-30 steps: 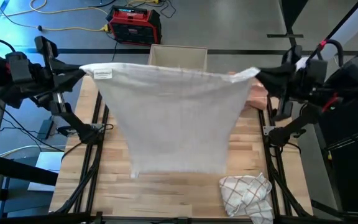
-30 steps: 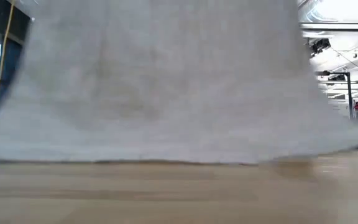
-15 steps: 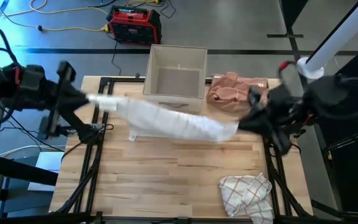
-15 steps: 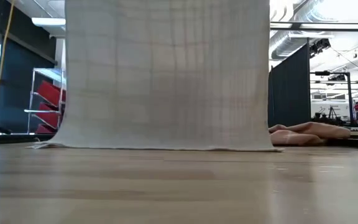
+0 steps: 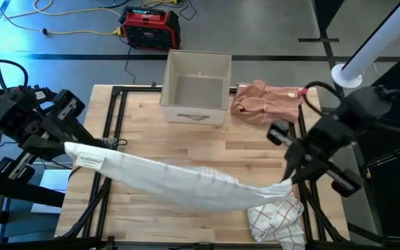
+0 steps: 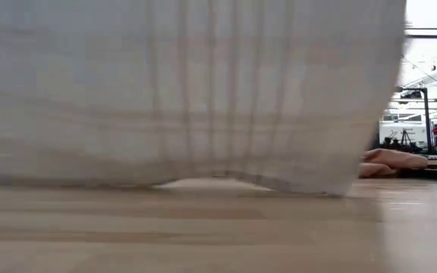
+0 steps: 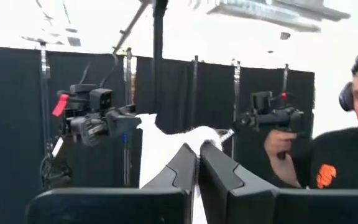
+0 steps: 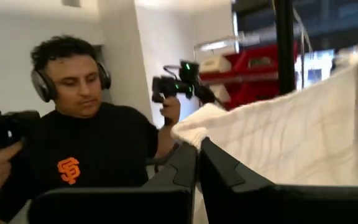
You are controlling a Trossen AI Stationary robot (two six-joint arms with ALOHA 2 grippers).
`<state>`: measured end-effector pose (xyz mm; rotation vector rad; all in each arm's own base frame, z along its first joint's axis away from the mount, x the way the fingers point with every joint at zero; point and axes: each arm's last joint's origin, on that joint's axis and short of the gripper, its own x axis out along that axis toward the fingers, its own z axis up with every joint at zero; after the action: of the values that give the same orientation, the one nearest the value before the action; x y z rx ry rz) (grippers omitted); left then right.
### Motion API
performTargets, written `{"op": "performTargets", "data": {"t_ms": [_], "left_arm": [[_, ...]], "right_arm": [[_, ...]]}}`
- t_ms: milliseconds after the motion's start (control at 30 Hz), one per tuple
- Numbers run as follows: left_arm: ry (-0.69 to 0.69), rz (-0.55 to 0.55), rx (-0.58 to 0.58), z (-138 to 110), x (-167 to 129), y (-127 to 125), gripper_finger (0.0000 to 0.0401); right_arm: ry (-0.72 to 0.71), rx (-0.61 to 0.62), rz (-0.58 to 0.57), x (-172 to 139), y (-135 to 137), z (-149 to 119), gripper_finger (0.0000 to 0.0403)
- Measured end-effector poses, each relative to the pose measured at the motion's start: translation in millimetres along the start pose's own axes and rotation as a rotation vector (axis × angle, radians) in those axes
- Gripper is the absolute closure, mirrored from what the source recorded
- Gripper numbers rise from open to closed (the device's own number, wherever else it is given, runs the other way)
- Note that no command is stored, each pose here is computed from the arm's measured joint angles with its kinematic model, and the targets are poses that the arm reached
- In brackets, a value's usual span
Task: Fold towel
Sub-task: Fold the white striped towel
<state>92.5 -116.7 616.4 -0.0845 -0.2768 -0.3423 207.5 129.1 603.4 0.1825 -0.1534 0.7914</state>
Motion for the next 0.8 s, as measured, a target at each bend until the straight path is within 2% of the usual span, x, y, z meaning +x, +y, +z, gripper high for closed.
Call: {"op": "performTargets", "data": {"t_ms": [133, 267, 367, 467, 600, 800], "left_arm": [[-0.028, 0.100, 0.013, 5.4, -1.0, 3.4, 0.0401], [-0.012, 0.262, 0.054, 8.8, -3.7, 10.0, 0.0401], [0.086, 0.459, 0.110, 4.7, -8.0, 16.9, 0.0401], [0.208, 0.637, 0.169, -8.1, -12.6, 21.2, 0.0401], [0.293, 0.707, 0.198, -30.4, -14.5, 27.5, 0.0401], [0.446, 0.820, 0.231, -74.1, -28.7, 41.6, 0.0401]], "right_arm": [[-0.052, -0.098, -0.047, -13.7, 9.4, 10.6, 0.0403], [-0.054, -0.138, -0.289, -34.7, 13.1, 18.1, 0.0403], [0.076, -0.119, -0.554, -46.3, 5.5, 7.4, 0.0403], [0.227, -0.047, -0.800, -53.3, -7.7, -11.4, 0.0403], [0.396, -0.007, -1.039, -55.8, -27.4, -35.0, 0.0403], [0.639, -0.036, -1.237, -49.1, -58.7, -65.8, 0.0403]]}}
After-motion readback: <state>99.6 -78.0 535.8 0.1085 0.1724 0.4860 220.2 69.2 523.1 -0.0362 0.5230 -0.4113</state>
